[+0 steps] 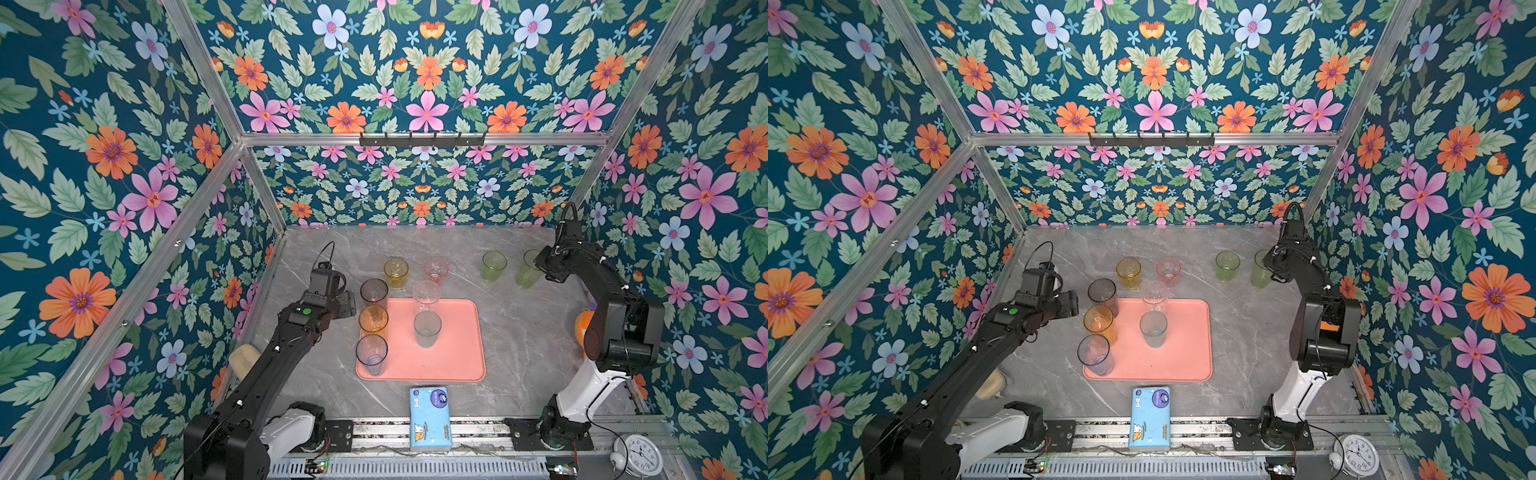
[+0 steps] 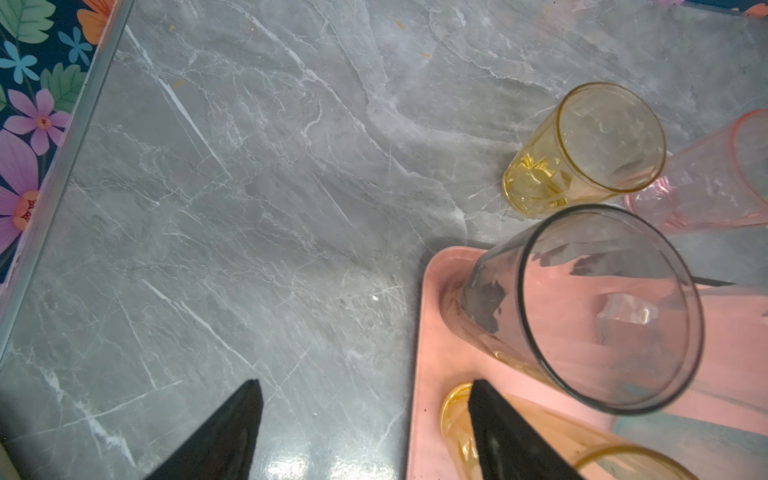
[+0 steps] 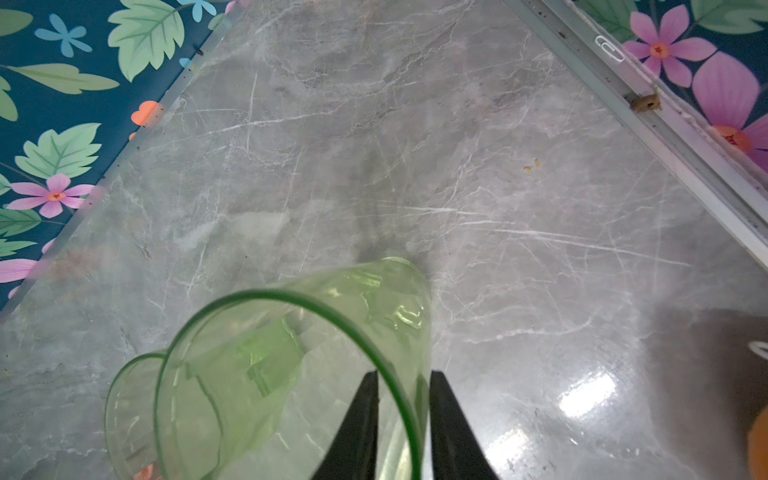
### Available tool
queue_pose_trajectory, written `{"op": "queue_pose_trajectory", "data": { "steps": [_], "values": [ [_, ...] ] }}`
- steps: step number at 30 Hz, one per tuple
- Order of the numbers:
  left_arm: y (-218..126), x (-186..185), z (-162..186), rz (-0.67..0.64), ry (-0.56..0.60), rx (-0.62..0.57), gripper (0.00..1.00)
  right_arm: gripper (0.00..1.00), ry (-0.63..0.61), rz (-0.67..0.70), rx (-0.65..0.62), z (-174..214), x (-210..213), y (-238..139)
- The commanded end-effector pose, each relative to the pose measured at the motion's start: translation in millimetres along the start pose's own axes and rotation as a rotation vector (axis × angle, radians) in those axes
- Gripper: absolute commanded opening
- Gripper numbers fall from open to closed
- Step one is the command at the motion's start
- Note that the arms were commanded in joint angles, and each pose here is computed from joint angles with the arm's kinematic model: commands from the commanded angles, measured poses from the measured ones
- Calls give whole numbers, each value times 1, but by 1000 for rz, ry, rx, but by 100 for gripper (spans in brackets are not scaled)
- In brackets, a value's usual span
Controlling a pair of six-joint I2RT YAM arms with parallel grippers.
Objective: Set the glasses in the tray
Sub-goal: 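Lower the right gripper onto the tall green cup's rim and close, then lift the tall green cup with the right gripper and carry it toward the tray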
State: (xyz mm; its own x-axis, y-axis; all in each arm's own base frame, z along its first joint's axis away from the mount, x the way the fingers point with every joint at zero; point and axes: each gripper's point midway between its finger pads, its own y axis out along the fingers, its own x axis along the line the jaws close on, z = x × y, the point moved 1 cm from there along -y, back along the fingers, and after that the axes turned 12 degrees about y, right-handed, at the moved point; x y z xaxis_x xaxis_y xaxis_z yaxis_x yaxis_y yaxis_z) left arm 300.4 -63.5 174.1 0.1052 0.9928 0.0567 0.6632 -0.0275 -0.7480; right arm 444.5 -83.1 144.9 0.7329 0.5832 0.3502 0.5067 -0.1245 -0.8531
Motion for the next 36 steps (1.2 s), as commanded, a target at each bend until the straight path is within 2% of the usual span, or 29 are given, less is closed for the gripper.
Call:
{"op": "queue_pose_trajectory", "data": {
  "steps": [1,18,36],
  "values": [
    [-1,-1,-1,5,-4,-6,81,21,9,-8,-16,-3,2,-3],
    [-1,0,-1,3,-3,-8,81,9,-19,-3,-8,-3,3,-4],
    [-1,-1,-1,7,-2,-8,81,0,-54,-18,-50,-11,4,-48]
  ]
}}
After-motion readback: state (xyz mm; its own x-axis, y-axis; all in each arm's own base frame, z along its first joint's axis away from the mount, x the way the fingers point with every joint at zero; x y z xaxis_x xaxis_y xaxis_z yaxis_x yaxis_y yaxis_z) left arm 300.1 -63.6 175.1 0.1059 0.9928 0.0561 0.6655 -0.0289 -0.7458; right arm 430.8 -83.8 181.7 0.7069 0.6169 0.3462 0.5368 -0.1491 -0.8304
